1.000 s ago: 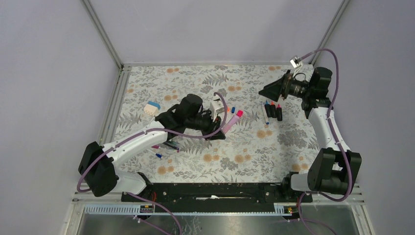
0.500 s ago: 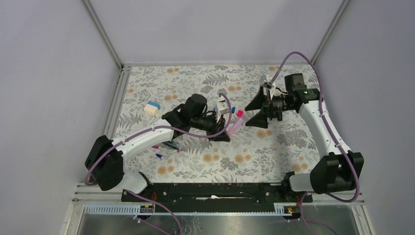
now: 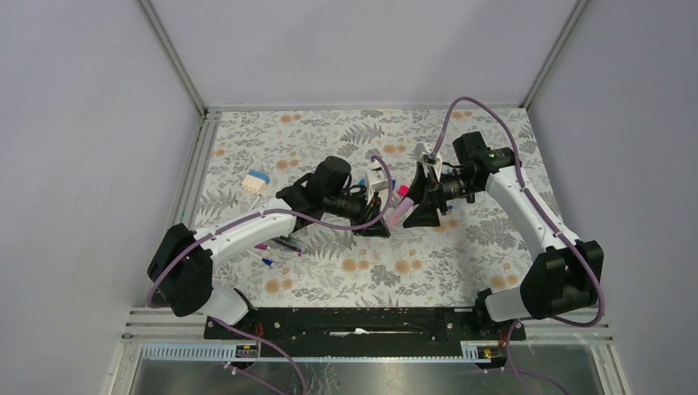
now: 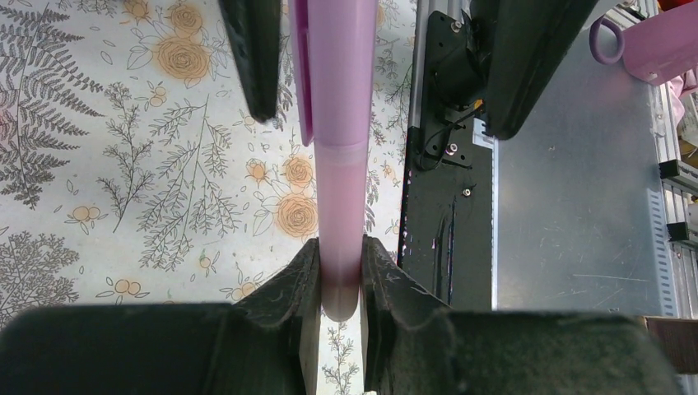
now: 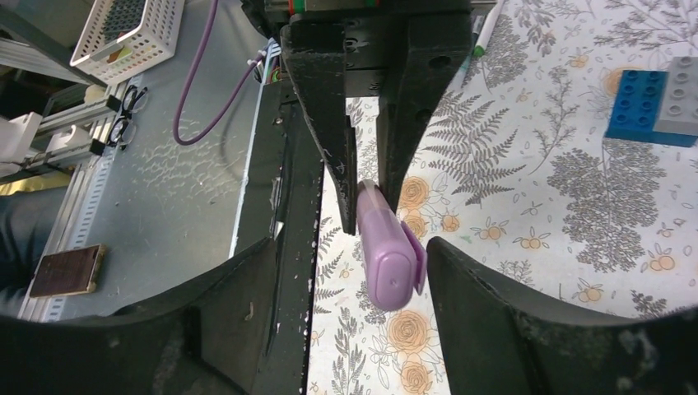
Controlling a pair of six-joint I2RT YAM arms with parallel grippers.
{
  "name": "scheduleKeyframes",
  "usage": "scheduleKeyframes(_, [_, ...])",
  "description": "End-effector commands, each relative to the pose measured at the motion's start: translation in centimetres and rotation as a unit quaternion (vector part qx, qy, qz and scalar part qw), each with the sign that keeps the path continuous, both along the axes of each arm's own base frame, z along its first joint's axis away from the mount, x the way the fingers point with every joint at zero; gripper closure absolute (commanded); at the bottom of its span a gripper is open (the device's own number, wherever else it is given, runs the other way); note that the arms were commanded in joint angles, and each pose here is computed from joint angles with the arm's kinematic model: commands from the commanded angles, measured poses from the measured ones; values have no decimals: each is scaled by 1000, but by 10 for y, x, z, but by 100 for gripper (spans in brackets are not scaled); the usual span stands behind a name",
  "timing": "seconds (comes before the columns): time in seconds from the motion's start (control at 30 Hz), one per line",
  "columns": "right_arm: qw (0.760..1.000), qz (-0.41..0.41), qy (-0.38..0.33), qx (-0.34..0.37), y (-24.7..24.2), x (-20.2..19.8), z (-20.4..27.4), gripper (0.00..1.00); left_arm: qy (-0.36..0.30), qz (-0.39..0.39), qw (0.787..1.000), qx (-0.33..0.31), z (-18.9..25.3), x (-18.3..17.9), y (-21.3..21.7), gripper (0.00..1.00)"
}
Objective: Open the pen caps
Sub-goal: Open the pen cap from the pen.
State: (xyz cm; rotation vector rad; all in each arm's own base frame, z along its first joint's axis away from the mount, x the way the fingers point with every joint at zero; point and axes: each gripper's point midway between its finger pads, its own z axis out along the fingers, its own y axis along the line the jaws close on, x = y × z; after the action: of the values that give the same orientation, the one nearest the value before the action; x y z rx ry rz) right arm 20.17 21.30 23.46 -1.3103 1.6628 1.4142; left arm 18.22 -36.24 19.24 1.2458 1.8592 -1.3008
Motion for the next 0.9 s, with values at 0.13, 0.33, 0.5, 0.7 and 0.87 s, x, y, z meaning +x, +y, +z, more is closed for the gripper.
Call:
scheduleKeyframes(0.13, [1000,29,8,10,10,-10,3,36,-32,-15,998,-53,30,7,-13,100])
scheduleKeyframes(0.33, [999,35,9,12,14,-9,5,48,-30,-18,998,-53,29,7,-14,100])
scheduleKeyframes(0.5, [999,37,8,18,15,-8,9,58,-29,-20,998,-54,29,7,-15,100])
scheduleKeyframes(0.7, [999,39,10,27,16,-9,13,59,-25,-23,998,-53,28,7,-16,100])
scheduleKeyframes(0.87, [999,39,9,29,17,-9,16,53,-25,-25,998,-55,29,6,-16,100])
